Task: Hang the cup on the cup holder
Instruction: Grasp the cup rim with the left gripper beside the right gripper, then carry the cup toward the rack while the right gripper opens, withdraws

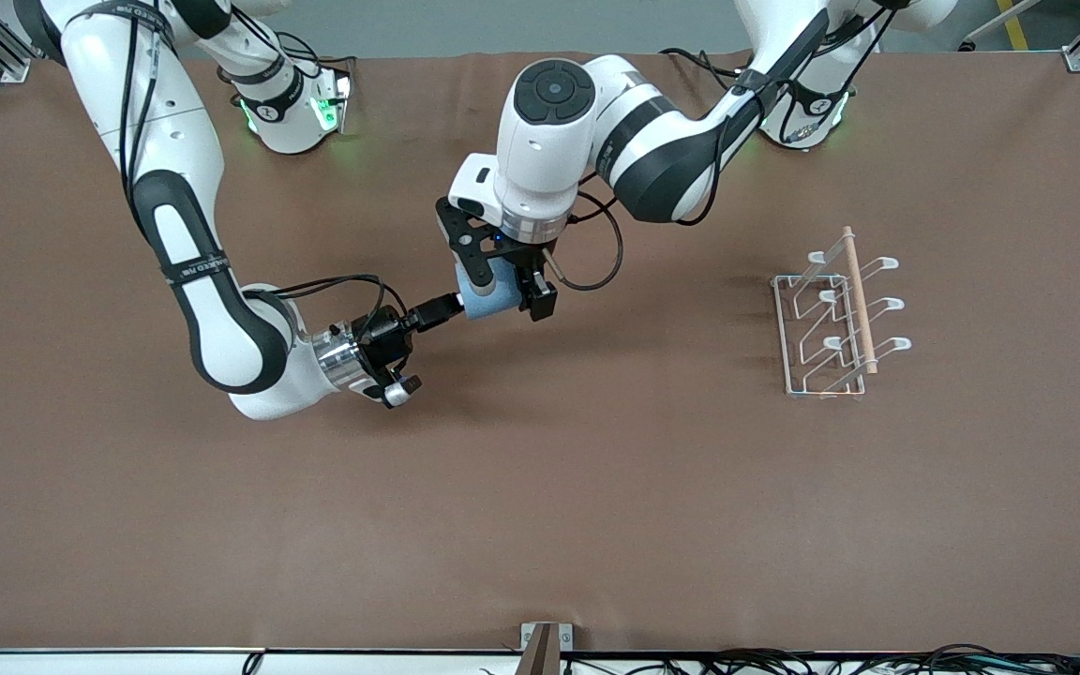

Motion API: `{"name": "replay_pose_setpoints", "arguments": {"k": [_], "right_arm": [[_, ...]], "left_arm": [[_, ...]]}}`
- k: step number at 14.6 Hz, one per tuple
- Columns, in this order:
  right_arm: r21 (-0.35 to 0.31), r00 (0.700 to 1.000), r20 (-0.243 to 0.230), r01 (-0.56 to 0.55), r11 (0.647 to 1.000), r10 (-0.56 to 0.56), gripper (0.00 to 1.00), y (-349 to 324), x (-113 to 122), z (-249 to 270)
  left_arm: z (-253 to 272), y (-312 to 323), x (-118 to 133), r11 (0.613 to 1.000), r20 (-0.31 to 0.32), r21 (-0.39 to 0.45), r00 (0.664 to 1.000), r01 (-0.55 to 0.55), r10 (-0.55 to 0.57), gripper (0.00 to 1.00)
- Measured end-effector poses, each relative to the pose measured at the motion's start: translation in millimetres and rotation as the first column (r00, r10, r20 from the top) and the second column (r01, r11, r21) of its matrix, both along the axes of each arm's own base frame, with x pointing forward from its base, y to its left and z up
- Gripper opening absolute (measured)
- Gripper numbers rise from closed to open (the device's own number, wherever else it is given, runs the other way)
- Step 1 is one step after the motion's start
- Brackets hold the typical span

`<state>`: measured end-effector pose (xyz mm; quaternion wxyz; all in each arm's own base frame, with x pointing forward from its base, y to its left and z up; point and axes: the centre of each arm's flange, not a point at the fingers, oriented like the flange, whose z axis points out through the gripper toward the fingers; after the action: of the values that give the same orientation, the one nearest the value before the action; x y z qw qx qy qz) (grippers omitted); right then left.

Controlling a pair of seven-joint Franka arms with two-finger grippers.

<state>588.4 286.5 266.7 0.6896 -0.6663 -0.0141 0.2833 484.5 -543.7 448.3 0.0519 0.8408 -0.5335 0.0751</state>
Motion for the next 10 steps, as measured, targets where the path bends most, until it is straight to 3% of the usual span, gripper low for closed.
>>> {"name": "replay_pose_setpoints", "arguments": {"k": [4, 6, 7, 10], "right_arm": [[0.0, 1.0, 0.004, 0.001, 1.0, -0.001, 0.71, -1, 1, 2], [-0.037, 1.0, 0.027, -0.005, 0.999, 0.006, 0.93, -8, 4, 3], [-0.09, 0.998, 0.054, -0.008, 0.996, 0.013, 1.0, -18, 7, 2], [-0.311, 0.984, 0.177, 0.05, 0.949, 0.006, 1.0, -72, 23, 14]], "left_arm": [[1, 24, 10, 0.997, -0.044, 0.079, 0.999, 0.011, -0.008, 0.73], [5, 55, 25, 0.989, -0.08, 0.144, 0.997, 0.026, -0.014, 0.73], [7, 74, 35, 0.981, -0.089, 0.19, 0.996, 0.044, -0.027, 0.73], [5, 133, 62, 0.928, -0.125, 0.352, 0.989, 0.122, -0.083, 0.73]]}}
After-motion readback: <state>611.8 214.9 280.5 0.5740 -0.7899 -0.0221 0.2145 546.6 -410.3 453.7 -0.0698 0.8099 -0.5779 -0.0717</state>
